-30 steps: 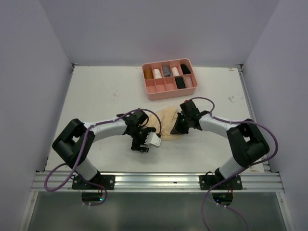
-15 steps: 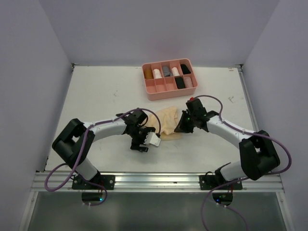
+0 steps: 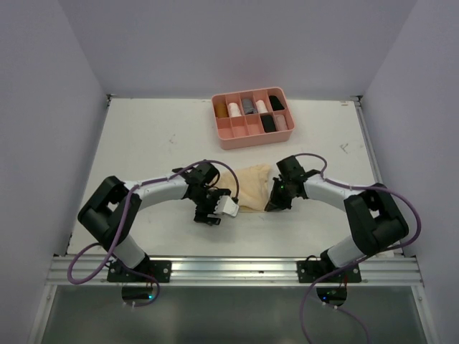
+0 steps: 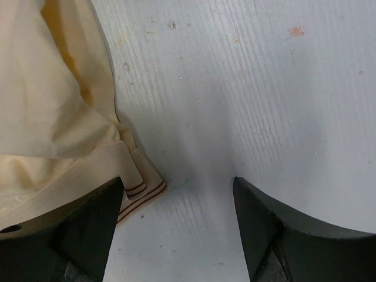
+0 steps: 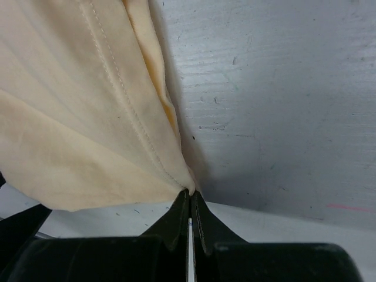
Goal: Roll the underwear
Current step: Fold the underwear
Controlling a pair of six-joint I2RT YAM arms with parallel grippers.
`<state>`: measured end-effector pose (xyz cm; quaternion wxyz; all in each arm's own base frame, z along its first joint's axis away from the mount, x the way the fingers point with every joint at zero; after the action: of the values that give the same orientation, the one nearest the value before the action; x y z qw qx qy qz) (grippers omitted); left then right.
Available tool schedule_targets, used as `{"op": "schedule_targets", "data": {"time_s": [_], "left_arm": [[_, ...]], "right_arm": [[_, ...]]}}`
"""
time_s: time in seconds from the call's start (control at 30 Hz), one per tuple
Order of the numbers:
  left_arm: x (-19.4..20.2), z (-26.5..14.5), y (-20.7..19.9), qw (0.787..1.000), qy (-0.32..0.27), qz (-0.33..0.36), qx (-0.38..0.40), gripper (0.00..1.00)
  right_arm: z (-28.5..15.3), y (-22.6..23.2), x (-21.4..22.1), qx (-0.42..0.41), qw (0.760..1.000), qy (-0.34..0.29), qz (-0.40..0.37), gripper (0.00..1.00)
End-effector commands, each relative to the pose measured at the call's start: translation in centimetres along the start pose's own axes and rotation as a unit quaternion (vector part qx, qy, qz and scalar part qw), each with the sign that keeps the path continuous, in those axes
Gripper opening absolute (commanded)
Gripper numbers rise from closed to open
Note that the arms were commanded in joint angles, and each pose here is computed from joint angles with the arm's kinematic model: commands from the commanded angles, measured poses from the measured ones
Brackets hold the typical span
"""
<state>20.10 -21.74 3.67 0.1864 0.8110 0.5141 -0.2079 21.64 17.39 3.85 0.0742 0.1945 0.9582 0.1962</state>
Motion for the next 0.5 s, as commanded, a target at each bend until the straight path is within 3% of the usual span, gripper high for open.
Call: {"op": "schedule_targets", "data": {"time_s": [0.0,0.23,0.47], "left_arm": [[4.2,0.1,-5.6,0.988,0.082,-0.086,0.098,0.79],[1.8,-2.2,-3.1,0.995,0.042,-0.075,0.044,0.76],[0.5,-3.7,-2.4,0.998,0.026,-0.059,0.017,0.63]], "right_arm": [[1.2,-0.4,-0.4,0.011,1.000,0.000,-0.012,0.00],[2.0,-0.3,-0.9,0.018,1.000,0.004,-0.016,0.00],[2.3,-0.7,-0.6,0.023,1.000,0.010,-0.017,0.00]]}}
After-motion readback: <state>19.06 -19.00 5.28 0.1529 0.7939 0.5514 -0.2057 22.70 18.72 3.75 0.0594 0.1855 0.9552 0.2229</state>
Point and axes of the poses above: each gripper's point midway between its finger pads, its own z axis out along the fingers, its own y axis along the line the jaws close on, x = y × z, the point moved 3 cm from there along -z, back along the fingers, and after that the axes turned 8 degrees about z, right-handed, at the moved point
